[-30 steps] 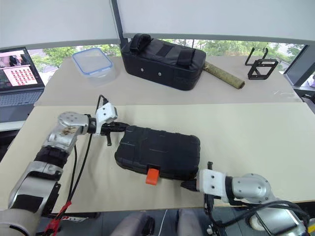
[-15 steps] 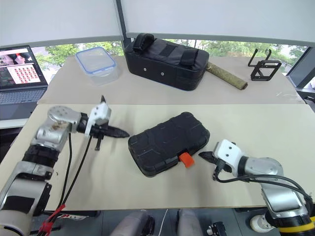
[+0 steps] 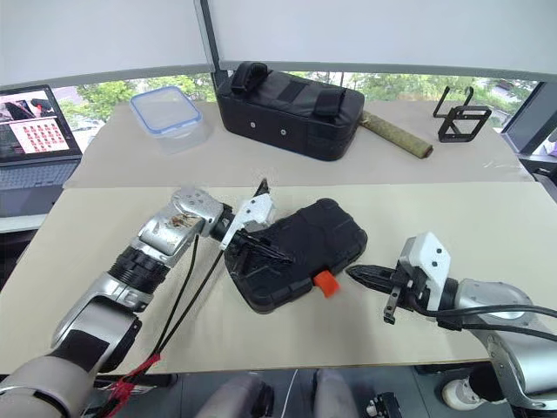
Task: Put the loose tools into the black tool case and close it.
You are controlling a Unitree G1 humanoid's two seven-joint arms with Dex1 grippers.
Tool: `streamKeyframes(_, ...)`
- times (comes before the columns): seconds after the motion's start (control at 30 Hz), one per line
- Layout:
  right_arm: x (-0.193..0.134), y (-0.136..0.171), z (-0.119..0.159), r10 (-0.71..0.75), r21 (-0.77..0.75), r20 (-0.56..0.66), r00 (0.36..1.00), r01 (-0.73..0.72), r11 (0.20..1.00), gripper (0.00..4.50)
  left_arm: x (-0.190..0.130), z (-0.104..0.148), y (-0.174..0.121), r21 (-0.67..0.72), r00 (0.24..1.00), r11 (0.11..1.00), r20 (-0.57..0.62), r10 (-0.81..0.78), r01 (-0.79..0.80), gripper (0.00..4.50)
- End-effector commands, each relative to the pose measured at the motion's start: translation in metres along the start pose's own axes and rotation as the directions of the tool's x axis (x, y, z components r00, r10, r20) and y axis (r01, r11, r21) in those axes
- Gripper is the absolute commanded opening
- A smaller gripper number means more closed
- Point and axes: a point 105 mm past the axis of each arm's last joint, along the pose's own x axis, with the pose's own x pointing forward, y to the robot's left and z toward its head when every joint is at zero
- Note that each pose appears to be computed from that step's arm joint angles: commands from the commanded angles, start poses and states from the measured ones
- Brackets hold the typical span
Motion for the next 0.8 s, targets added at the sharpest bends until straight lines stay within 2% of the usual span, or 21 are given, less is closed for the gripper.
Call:
streamKeyframes(0.03, 0.015, 0.002, 0.01, -0.019, -0.045, 0.023, 1.0, 0.02, 0.999, 0.0, 0.008, -0.048, -0.017, -0.05, 0.985, 0.998, -0.163, -0.052, 0.045, 0.06)
streamKeyframes(0.2, 0.035, 0.012, -0.009, 0.017, -0.069, -0.062, 0.998, -0.021, 0.997, 0.0, 0.011, -0.042, -0.011, -0.05, 0.99, 0.999, -0.136, -0.027, 0.021, 0.06)
streamKeyframes(0.3, 0.032, 0.029, -0.031, 0.078, -0.073, -0.161, 0.984, -0.091, 0.993, 0.0, 0.013, -0.037, -0.005, -0.045, 0.993, 0.999, -0.121, 0.0, -0.005, 0.06)
streamKeyframes(0.37, 0.028, 0.037, -0.038, 0.092, -0.058, -0.185, 0.978, -0.104, 0.993, 0.0, 0.013, -0.034, -0.002, -0.045, 0.994, 0.999, -0.112, 0.007, -0.012, 0.06)
streamKeyframes(0.63, 0.029, 0.032, -0.059, -0.008, -0.031, -0.234, 0.972, 0.001, 1.0, 0.0, 0.014, -0.03, 0.0, -0.028, 0.995, 1.0, -0.097, 0.01, -0.013, 0.06)
streamKeyframes(0.8, 0.037, 0.027, -0.065, -0.041, -0.023, -0.223, 0.974, 0.036, 0.999, 0.0, 0.02, -0.022, 0.002, -0.012, 0.997, 1.0, -0.077, 0.008, -0.009, 0.06)
